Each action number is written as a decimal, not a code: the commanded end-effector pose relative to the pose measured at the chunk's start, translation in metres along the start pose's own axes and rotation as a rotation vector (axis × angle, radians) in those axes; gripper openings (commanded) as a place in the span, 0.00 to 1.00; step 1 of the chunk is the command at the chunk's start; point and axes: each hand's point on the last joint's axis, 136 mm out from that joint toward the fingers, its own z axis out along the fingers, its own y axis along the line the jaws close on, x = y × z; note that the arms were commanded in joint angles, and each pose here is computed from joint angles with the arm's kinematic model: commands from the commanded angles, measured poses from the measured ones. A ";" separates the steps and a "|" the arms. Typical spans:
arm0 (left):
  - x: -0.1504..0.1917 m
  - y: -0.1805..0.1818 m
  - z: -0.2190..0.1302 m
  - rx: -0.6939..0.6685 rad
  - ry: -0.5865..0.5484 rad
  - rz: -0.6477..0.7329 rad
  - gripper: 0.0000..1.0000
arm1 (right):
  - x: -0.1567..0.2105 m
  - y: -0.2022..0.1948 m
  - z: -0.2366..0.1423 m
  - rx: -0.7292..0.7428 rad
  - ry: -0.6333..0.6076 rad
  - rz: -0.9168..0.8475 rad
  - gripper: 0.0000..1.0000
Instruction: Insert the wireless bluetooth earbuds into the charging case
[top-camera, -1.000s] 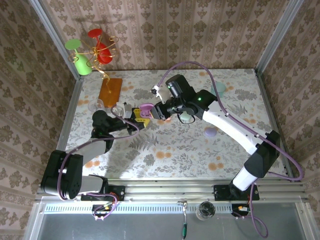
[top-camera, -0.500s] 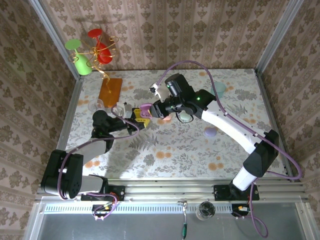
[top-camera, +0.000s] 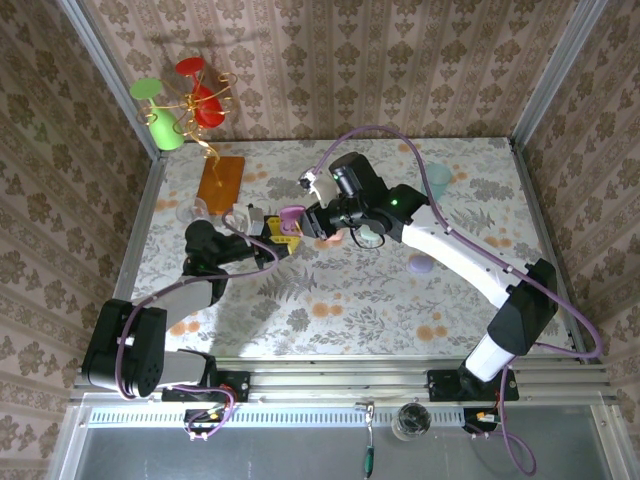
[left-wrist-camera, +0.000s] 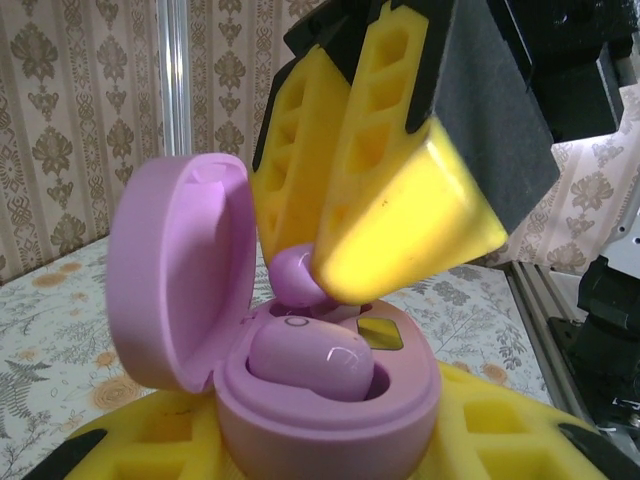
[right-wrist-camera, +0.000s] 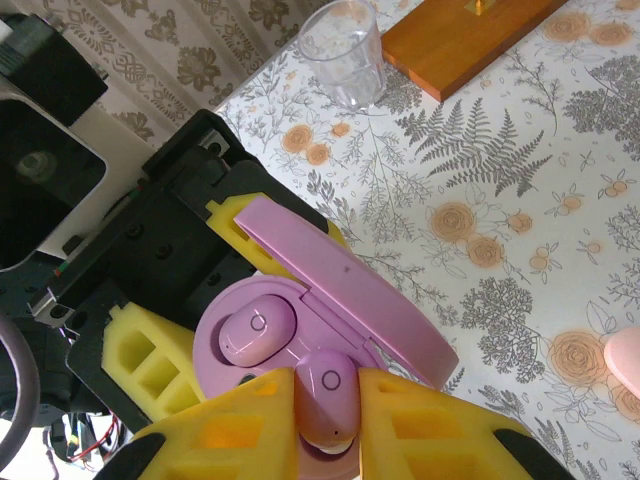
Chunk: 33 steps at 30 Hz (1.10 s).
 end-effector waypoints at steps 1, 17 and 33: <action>-0.019 -0.003 0.002 0.019 -0.032 0.061 0.30 | 0.001 -0.001 -0.003 0.020 -0.011 -0.019 0.23; -0.017 0.000 0.002 0.014 -0.028 0.060 0.30 | -0.019 0.013 -0.033 0.007 -0.112 -0.029 0.35; -0.016 -0.005 -0.001 0.014 -0.022 0.072 0.29 | -0.039 0.004 -0.023 0.003 -0.055 0.088 0.37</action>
